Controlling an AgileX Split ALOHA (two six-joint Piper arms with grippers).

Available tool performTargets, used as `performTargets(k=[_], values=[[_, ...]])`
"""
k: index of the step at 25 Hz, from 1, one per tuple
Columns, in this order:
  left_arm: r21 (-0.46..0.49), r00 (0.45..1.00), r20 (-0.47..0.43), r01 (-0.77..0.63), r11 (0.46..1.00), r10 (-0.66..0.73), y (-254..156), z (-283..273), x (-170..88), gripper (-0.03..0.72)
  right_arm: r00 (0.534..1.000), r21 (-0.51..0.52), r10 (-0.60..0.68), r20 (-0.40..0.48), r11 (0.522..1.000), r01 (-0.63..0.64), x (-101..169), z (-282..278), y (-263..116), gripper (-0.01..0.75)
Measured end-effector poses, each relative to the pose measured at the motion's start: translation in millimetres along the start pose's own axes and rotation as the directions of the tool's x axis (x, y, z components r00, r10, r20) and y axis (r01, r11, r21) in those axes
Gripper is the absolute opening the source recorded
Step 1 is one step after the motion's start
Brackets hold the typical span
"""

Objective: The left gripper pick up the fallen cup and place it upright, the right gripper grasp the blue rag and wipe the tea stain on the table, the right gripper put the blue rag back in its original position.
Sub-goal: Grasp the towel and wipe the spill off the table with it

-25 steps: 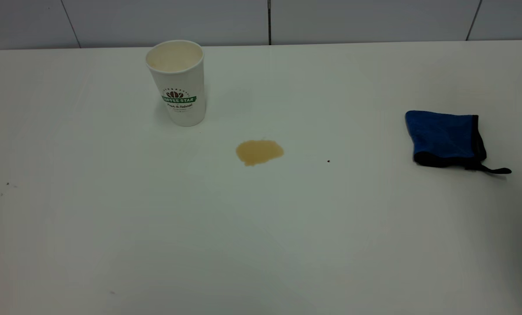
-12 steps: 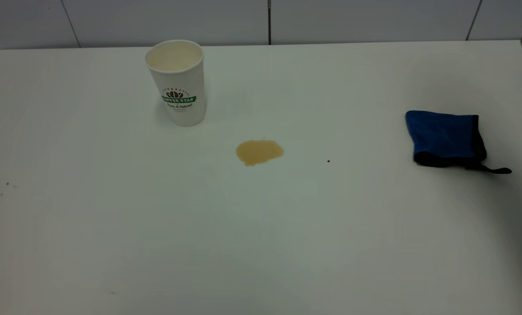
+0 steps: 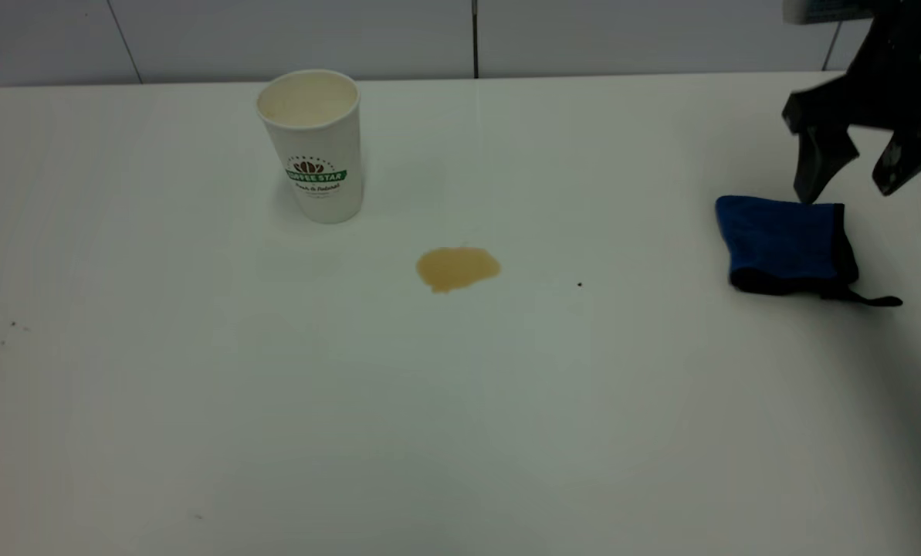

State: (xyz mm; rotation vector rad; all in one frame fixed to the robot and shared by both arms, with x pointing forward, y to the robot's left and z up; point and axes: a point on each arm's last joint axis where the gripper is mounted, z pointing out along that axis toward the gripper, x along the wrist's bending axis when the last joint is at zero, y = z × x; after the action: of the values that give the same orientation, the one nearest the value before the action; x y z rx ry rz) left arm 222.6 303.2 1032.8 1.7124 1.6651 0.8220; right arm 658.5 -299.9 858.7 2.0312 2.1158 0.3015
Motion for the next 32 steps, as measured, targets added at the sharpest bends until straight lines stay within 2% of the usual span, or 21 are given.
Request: performTargets(k=[9,17,21,24,26,30,32], values=[[0.000,1.000,-0.001,0.000,1.000,0.000,0,0,0,0.239,1.000,0.034,-0.003,-0.010,0.999,0.003,-1,58,13,0.669],[0.000,1.000,-0.001,0.000,1.000,0.000,0,0,0,0.239,1.000,0.045,-0.004,-0.016,0.999,0.004,-1,86,20,0.657],[0.001,1.000,-0.001,-0.001,1.000,0.001,0,0,0,0.239,1.000,0.051,-0.007,-0.015,0.999,0.008,-1,94,18,0.622],[0.001,1.000,-0.001,-0.001,1.000,0.001,0,0,0,0.239,1.000,0.051,-0.009,-0.014,0.999,0.009,-1,96,18,0.531],[0.001,1.000,-0.001,-0.001,1.000,0.001,0,0,0,0.239,1.000,0.045,-0.006,-0.015,0.999,0.006,-1,96,19,0.417],[0.001,1.000,-0.001,-0.001,1.000,0.001,0,0,0,0.239,1.000,0.043,0.006,-0.021,0.999,-0.005,-1,97,19,0.125],[0.001,1.000,-0.001,-0.001,1.000,0.001,0,0,0,0.239,1.000,0.043,-0.005,-0.023,0.999,0.006,3,97,19,0.067]])
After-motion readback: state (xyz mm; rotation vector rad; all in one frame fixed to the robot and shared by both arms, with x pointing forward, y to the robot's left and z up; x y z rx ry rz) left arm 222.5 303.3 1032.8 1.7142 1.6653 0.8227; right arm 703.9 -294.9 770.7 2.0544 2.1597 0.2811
